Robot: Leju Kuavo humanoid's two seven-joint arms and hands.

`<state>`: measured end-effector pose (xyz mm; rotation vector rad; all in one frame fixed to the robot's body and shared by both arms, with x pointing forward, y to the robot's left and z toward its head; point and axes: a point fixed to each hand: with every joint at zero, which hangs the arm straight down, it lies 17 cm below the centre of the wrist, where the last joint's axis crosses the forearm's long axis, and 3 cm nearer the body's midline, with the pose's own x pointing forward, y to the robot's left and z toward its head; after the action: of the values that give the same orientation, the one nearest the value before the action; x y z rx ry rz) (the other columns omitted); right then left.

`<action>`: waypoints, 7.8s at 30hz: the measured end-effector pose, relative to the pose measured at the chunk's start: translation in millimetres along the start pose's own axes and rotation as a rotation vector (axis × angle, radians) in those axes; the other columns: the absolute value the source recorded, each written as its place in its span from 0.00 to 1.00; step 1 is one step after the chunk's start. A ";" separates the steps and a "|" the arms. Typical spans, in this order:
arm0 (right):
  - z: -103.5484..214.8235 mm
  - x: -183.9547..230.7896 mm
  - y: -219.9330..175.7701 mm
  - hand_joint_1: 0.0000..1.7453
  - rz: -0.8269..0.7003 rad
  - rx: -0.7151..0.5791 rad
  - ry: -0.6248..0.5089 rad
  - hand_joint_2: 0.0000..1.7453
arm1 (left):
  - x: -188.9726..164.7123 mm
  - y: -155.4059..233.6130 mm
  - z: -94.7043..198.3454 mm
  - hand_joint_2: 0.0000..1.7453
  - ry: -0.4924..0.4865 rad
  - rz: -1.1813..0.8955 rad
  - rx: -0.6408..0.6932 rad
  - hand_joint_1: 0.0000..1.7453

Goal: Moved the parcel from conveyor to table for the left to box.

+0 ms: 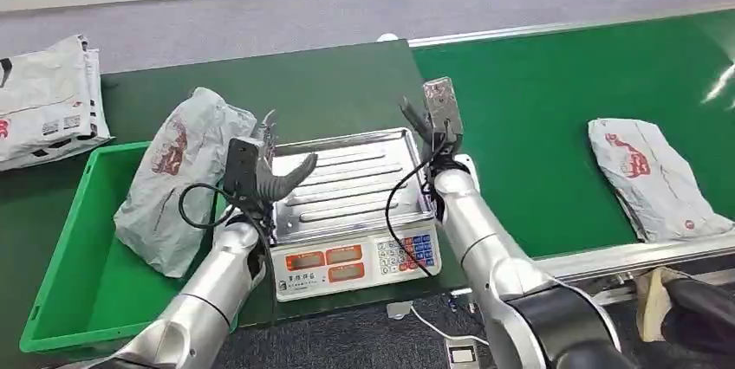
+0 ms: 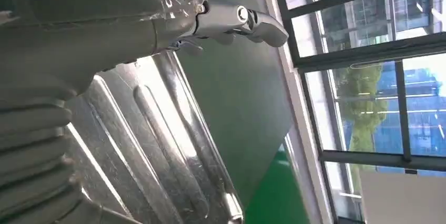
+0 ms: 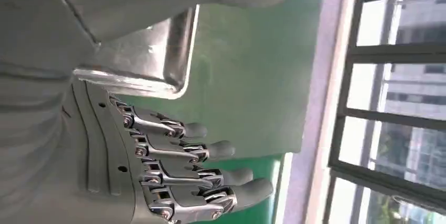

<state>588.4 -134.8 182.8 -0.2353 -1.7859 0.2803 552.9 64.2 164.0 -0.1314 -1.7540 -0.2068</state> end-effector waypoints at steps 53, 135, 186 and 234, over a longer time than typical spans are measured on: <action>61.1 -66.3 -149.4 0.00 1.010 -0.339 0.078 1.00 | -19.4 20.2 12.3 1.00 0.009 -0.056 0.098 0.00; 227.3 -292.9 -262.8 1.00 1.412 0.095 1.056 1.00 | -31.1 62.4 18.0 1.00 0.037 0.013 0.181 0.00; 31.7 30.7 -51.9 1.00 0.936 -0.169 -0.149 1.00 | 0.6 89.4 10.9 1.00 -0.081 -0.146 0.254 0.00; 142.4 12.7 99.2 0.00 0.339 0.543 -0.304 1.00 | 7.2 108.3 12.9 1.00 -0.126 -0.199 0.289 0.00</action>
<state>447.8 -45.7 132.1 -0.1060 -1.8857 1.0716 561.0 172.6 175.8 0.2450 -1.9030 -0.0888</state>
